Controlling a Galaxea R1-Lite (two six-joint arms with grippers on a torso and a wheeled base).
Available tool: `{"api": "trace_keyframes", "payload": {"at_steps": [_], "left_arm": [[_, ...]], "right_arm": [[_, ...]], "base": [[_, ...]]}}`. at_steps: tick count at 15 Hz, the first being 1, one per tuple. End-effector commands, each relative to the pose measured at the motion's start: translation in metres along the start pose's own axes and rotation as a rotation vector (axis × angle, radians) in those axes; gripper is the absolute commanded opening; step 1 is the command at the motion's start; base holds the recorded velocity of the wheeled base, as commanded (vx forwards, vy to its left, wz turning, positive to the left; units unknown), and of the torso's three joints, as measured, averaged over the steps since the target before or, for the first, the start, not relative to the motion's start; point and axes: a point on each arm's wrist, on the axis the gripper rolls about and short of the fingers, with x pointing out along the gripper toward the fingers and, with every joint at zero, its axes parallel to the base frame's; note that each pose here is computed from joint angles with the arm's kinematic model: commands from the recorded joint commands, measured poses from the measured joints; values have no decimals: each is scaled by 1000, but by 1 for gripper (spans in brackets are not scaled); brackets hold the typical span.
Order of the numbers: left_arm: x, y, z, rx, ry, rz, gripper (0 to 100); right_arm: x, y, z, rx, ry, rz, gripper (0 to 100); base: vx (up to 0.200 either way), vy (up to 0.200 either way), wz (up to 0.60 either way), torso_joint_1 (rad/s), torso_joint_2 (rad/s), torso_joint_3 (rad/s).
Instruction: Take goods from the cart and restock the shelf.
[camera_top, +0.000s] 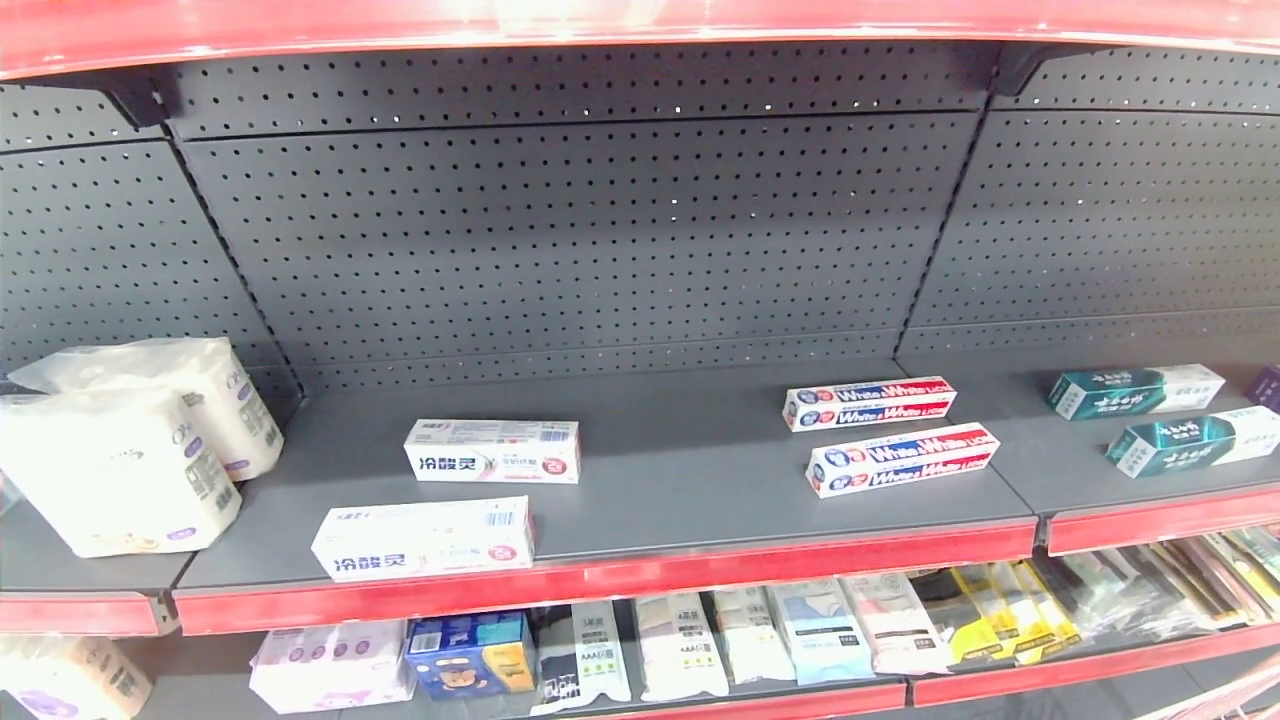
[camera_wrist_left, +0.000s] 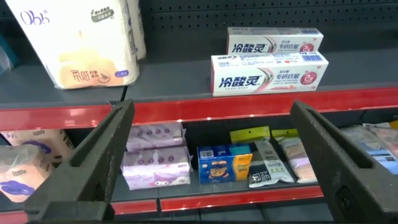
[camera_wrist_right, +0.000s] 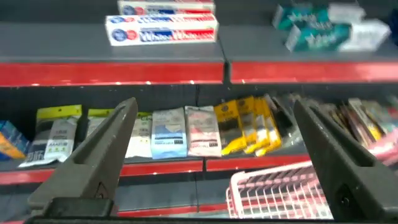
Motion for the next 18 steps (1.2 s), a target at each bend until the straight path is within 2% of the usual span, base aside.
{"api": "trace_keyframes", "payload": {"at_steps": [1,4,8,10,12,13,14,15,16,18], "left_arm": [[1,0,0,0,18,-3,100],[-2,0,0,11,-25,5,100],[-2,0,0,11,-25,5,100],[-2,0,0,11,-25,5,100],[-1,0,0,11,-19,4,100],[0,0,0,9,-5,-6,100],[0,0,1,9,1,-14,100],[0,0,1,8,4,-20,100],[1,0,1,3,19,-23,100],[2,-1,1,8,23,-41,100]], "right_arm": [[0,0,-2,4,-5,-6,100],[0,-1,-3,67,0,-62,100],[0,-4,-4,82,4,-188,100],[0,-4,-3,67,-9,-205,100],[1,-2,-3,45,-15,-95,100],[4,-2,-3,67,18,-44,100],[3,-2,-3,63,8,-23,100],[-1,-2,-4,37,-44,78,100],[-1,-2,-4,30,-56,125,100],[-3,-1,-12,41,-88,94,100]], "base": [[0,0,0,0,0,0],[0,0,0,0,0,0],[0,0,0,0,0,0],[0,0,0,0,0,0],[0,0,0,0,0,0],[0,0,0,0,0,0],[0,0,0,0,0,0],[0,0,0,0,0,0],[0,0,0,0,0,0],[0,0,0,0,0,0]]}}
